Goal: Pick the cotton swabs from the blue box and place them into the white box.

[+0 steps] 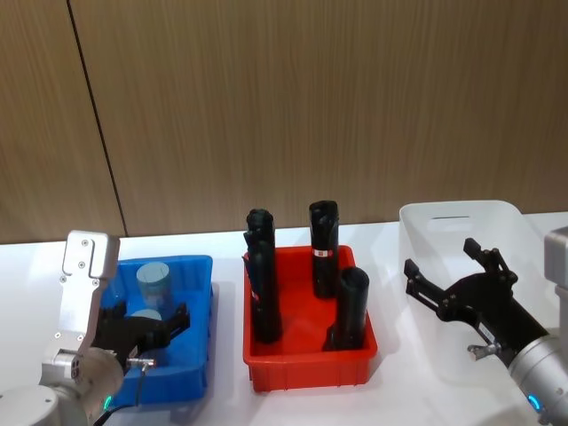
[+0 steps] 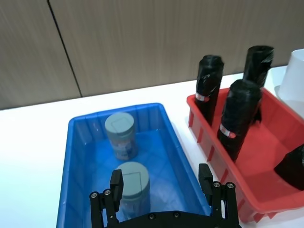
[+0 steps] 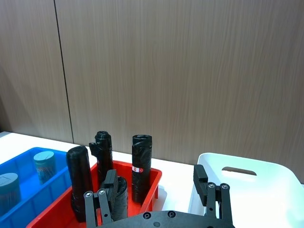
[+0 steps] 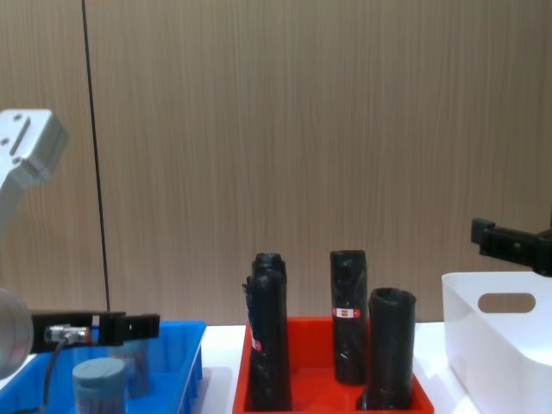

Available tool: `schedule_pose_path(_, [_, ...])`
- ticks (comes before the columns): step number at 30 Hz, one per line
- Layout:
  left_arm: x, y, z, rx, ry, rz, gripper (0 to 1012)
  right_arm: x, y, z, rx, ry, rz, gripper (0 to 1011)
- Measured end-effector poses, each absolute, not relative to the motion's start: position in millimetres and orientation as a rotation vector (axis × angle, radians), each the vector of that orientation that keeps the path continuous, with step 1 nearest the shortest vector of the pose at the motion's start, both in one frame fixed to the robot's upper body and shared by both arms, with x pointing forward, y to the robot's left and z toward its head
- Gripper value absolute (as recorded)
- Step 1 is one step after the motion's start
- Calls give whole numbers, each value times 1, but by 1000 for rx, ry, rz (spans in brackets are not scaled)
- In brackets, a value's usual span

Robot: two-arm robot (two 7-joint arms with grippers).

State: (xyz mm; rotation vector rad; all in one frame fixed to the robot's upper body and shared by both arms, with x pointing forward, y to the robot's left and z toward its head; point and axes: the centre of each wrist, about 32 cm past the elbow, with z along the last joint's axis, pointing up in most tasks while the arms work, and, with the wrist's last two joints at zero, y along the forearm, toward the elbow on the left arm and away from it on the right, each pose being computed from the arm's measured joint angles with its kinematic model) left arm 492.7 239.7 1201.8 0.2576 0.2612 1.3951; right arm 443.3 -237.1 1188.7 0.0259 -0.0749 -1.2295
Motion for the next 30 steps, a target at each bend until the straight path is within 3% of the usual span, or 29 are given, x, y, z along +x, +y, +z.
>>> schedule_pose_path(13, [513, 245, 1195, 311, 331, 1408, 1004, 443, -237, 1189, 26, -75, -1230, 1002])
schedule_pose_path(30, [531, 248, 1193, 387, 335, 1402, 1004, 443, -237, 1189, 26, -75, -1229, 1002])
